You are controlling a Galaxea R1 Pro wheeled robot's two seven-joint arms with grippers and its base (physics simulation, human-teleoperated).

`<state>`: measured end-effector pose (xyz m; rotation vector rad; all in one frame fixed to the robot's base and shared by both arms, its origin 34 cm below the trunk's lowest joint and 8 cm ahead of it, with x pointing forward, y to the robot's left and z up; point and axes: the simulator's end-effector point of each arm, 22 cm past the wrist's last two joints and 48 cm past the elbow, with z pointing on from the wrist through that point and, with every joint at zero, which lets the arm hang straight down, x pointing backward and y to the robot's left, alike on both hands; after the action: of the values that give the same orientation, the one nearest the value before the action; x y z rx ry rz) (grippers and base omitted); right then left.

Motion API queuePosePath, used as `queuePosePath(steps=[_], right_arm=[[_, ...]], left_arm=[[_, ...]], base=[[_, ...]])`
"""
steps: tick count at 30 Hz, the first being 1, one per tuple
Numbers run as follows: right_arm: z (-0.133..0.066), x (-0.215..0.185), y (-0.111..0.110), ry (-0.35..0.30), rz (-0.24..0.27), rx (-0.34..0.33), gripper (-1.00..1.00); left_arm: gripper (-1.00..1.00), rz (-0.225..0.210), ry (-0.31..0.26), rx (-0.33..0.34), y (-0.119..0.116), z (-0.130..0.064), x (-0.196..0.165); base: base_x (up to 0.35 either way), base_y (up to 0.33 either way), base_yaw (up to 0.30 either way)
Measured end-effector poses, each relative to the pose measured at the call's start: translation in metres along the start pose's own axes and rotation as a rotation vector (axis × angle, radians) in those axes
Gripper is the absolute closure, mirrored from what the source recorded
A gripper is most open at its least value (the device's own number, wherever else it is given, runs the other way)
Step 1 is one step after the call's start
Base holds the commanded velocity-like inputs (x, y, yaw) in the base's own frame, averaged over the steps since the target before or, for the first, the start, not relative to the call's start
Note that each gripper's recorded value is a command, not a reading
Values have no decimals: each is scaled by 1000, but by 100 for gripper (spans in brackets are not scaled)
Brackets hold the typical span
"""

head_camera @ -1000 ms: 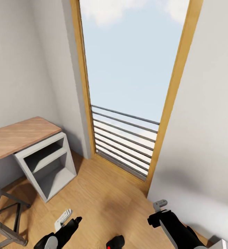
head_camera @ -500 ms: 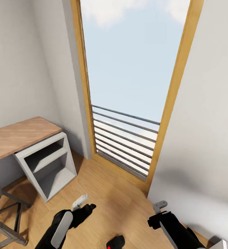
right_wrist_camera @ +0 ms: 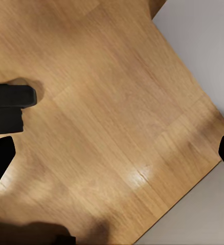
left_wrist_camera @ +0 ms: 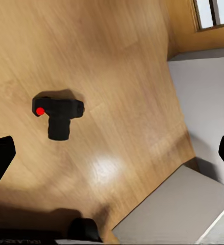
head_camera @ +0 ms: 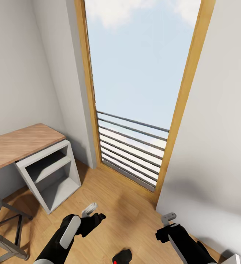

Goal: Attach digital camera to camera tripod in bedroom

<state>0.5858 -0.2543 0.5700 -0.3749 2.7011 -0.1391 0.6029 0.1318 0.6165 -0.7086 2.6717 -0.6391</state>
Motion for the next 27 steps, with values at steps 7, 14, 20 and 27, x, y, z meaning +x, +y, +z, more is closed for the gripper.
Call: queuePosePath(steps=[7, 14, 20, 27], right_arm=[[10, 4, 0, -4, 0, 3, -100], [19, 2, -1, -21, 0, 8, -100], [28, 5, 1, -25, 0, 8, -100], [39, 10, 3, -26, -2, 10, -100]], left_arm=[[-100, 101, 99, 25, -19, 7, 25], [-100, 239, 141, -2, -32, 17, 20], [-100, 304, 147, -48, -24, 29, 19], [-100, 471, 162, -123, -15, 40, 23]], base=[[0, 0, 0], [0, 0, 0], [0, 0, 0], [0, 0, 0]])
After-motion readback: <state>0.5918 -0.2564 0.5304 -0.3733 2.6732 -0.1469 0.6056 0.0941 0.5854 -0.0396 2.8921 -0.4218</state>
